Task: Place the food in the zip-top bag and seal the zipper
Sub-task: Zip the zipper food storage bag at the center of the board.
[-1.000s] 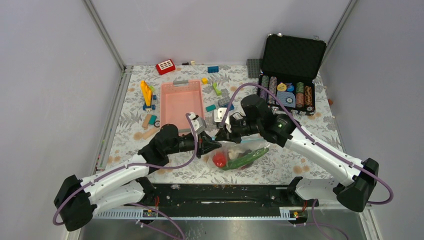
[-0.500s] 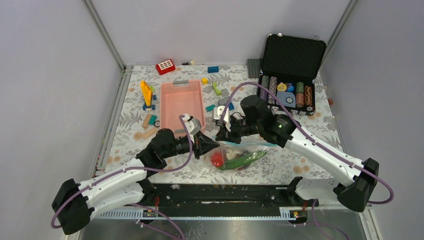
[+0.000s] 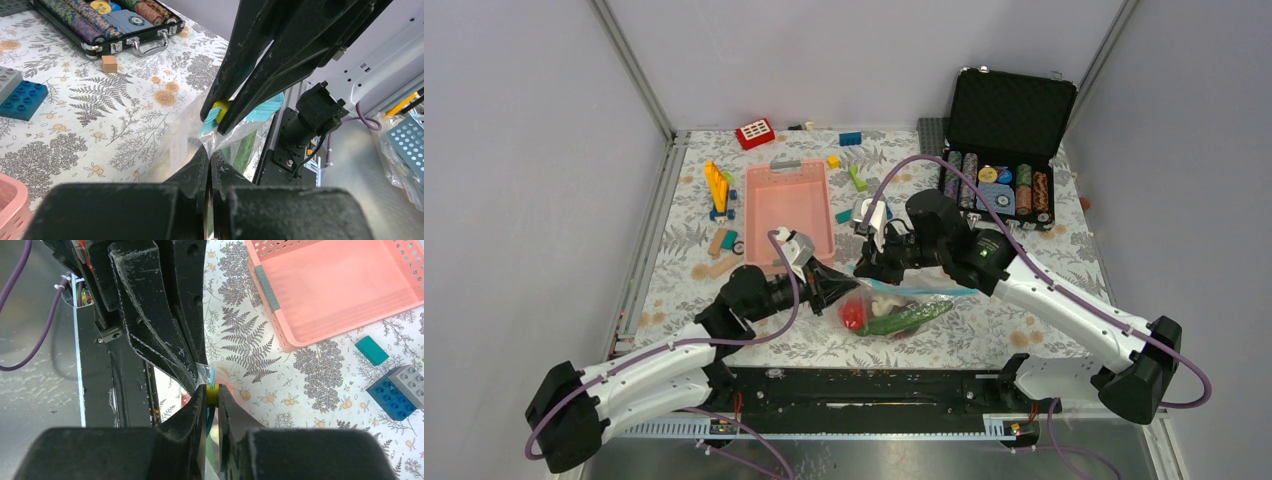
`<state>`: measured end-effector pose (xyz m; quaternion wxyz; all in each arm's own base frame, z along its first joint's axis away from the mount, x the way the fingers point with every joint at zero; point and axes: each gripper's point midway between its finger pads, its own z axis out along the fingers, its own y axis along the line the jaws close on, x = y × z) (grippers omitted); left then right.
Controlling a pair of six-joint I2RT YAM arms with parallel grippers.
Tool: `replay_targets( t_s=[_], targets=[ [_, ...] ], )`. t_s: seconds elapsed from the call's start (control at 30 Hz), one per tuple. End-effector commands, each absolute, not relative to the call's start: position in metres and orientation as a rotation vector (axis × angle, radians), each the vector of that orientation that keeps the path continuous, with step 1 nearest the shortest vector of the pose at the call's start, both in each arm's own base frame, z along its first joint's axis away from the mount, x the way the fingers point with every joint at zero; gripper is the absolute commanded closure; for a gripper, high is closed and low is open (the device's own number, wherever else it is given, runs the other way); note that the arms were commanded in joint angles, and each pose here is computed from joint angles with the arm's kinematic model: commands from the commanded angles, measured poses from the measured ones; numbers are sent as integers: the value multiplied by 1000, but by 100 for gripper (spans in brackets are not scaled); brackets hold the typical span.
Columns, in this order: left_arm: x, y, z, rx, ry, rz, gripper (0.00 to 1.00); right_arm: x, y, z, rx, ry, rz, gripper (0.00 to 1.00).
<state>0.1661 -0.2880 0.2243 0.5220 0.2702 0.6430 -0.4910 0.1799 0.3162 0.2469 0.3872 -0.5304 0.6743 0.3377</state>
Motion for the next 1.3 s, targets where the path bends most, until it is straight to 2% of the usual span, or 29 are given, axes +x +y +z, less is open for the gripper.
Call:
replay_targets(
  t_s=[0.0, 0.1, 0.13, 0.2, 0.5, 0.63, 0.7, 0.8, 0.83, 1.13, 1.27],
  targets=[
    [164, -292, 236, 711, 1489, -1183, 99, 179, 308, 253, -1302, 1751, 873, 100],
    [154, -299, 236, 847, 1479, -1198, 60, 169, 314, 261, -1372, 1696, 940, 100],
    [154, -300, 237, 861, 1477, -1188, 54, 167, 315, 262, -1393, 1681, 951, 100],
    [156, -301, 238, 879, 1472, -1171, 50, 162, 316, 263, -1442, 1655, 967, 100],
    [153, -313, 245, 992, 1425, -1186, 51, 150, 316, 268, -1560, 1563, 1004, 100],
    [151, -319, 245, 1021, 1422, -1218, 57, 152, 317, 268, -1570, 1552, 994, 100],
    [150, -322, 245, 1036, 1417, -1237, 66, 153, 318, 268, -1574, 1545, 990, 100],
    [150, -326, 245, 1045, 1419, -1251, 94, 153, 319, 267, -1581, 1543, 990, 100],
    [151, -327, 246, 1045, 1421, -1251, 100, 154, 319, 266, -1587, 1547, 992, 100],
    [169, -328, 247, 897, 1511, -1236, 100, 161, 313, 261, -1576, 1571, 917, 100],
    [175, -325, 257, 804, 1440, -1238, 100, 165, 309, 258, -1561, 1591, 874, 100]
  ],
)
